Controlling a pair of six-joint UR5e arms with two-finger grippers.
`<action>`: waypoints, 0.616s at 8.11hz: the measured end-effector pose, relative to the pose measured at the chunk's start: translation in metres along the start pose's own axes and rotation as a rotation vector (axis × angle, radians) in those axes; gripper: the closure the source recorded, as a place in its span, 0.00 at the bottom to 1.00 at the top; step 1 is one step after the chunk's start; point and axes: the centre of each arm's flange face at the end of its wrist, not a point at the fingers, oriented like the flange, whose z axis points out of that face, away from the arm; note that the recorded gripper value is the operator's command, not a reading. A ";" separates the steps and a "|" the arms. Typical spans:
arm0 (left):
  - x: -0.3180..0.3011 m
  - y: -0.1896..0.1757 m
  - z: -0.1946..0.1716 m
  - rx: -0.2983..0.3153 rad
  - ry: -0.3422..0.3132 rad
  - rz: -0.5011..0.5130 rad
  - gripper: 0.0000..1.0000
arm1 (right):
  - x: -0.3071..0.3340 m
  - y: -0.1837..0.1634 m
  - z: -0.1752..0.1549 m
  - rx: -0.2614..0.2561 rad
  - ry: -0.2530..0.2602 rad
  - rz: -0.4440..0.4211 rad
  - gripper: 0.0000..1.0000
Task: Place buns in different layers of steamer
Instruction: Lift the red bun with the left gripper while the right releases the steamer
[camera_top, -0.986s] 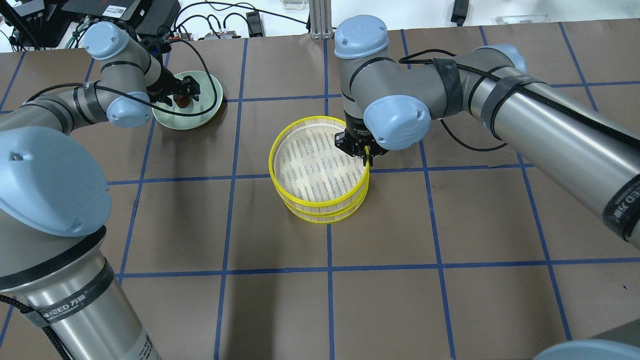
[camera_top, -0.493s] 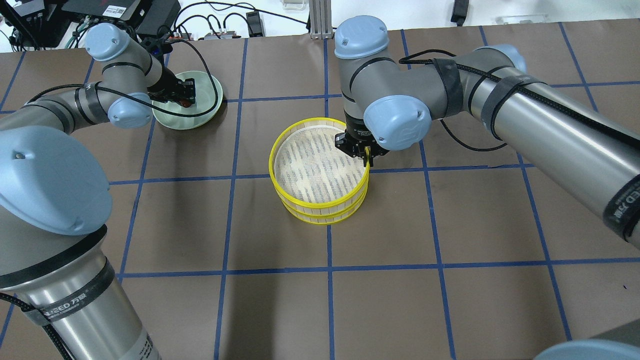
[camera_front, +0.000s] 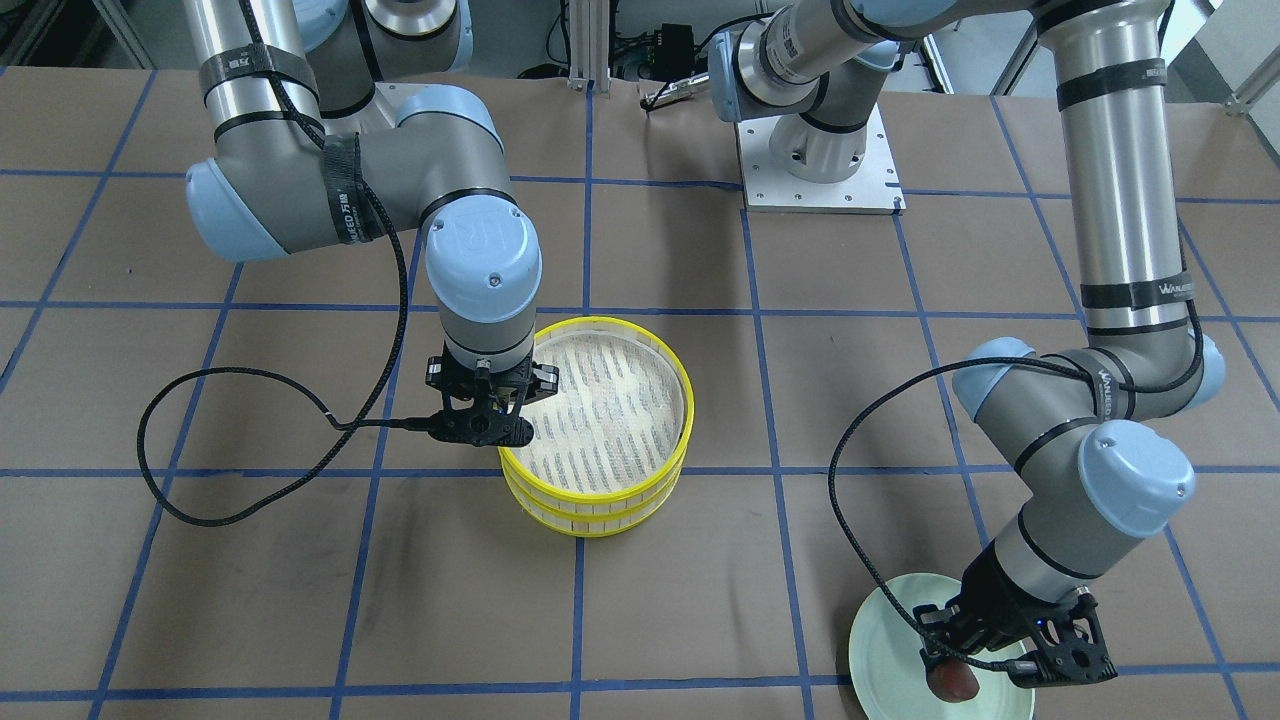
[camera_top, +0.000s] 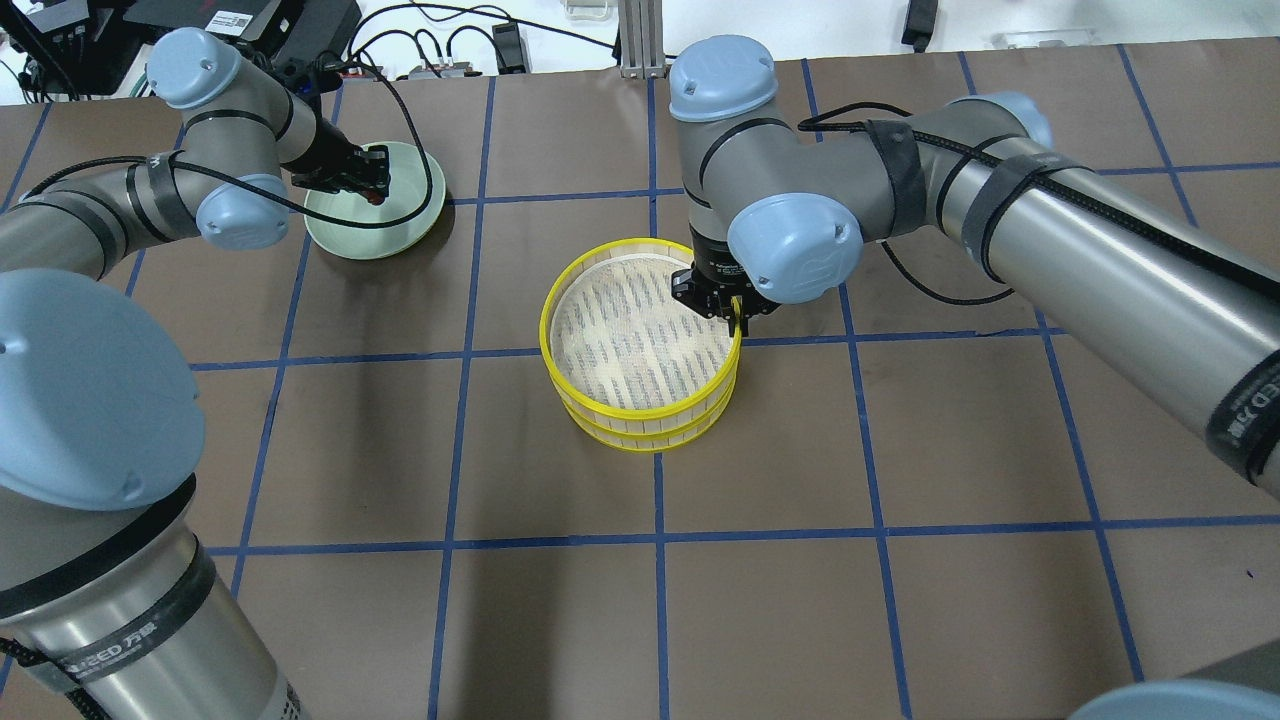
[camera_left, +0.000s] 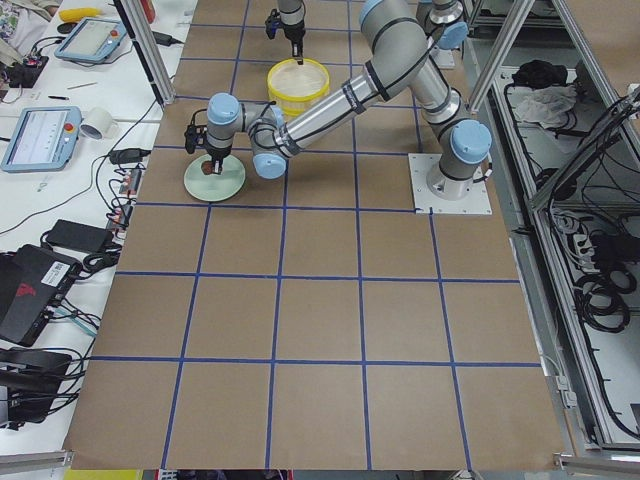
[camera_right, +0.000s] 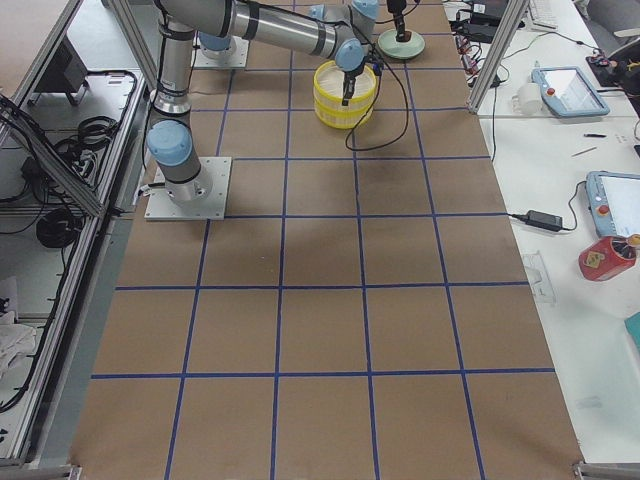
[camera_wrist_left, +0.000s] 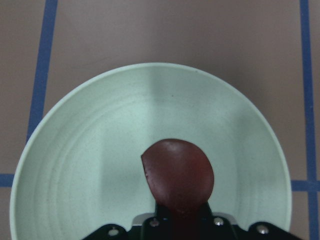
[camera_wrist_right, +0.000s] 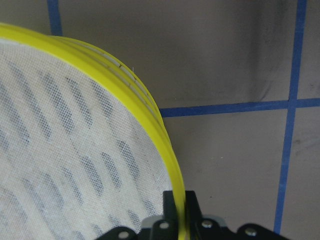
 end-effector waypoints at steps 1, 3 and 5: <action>0.009 0.004 -0.015 0.000 0.020 -0.001 1.00 | 0.000 0.000 0.001 0.000 0.003 0.001 0.00; 0.043 0.015 -0.048 -0.010 0.058 -0.001 1.00 | 0.000 0.000 0.001 0.000 0.006 0.004 0.00; 0.095 0.027 -0.079 -0.027 0.082 -0.026 1.00 | 0.000 0.001 0.000 0.002 0.002 0.009 0.00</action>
